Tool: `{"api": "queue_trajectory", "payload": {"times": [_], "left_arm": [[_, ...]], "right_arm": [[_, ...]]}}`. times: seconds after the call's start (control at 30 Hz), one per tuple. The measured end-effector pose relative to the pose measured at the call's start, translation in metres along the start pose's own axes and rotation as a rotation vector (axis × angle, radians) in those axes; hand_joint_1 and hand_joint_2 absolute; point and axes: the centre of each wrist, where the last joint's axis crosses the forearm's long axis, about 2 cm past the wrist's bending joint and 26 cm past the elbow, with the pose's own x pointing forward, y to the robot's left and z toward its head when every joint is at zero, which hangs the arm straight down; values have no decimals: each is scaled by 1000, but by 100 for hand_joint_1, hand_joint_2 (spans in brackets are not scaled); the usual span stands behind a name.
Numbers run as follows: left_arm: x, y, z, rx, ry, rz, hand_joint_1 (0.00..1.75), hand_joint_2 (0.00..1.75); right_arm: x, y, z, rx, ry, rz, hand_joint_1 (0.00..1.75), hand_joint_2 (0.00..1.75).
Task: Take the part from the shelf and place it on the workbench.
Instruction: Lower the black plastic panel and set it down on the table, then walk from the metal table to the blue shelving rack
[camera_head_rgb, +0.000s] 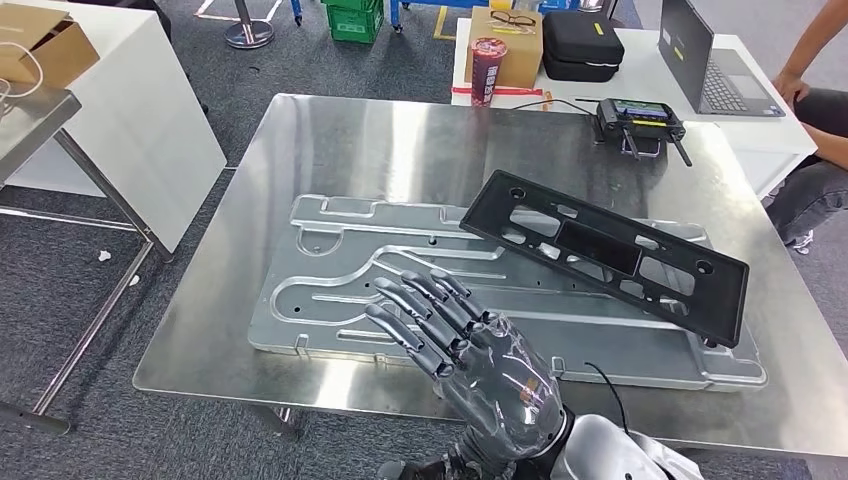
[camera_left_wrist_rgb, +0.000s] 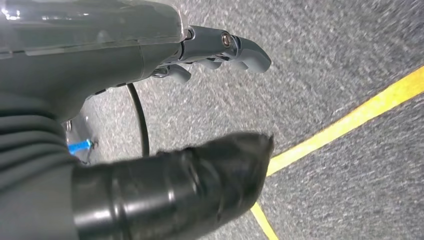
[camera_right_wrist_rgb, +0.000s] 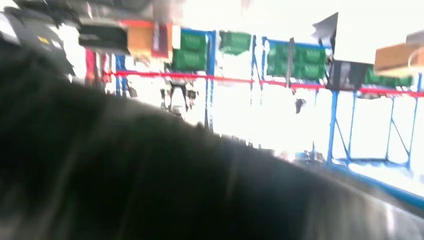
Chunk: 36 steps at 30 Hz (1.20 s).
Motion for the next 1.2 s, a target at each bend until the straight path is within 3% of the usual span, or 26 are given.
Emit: {"api": "queue_trajectory", "payload": {"times": [0.53,1.03,1.17,1.2], "left_arm": [[-16,-14,2,20,2,104,0,175],[-22,-21,2,36,2,160,0,175],[-26,-28,1,47,4,203,0,175],[-27,-30,1,50,3,216,0,175]], "right_arm": [[3,33,61,103,216,-82,0,0],[8,48,100,169,365,-135,0,0],[19,61,125,174,535,-211,0,175],[22,65,132,163,594,-230,0,175]]}}
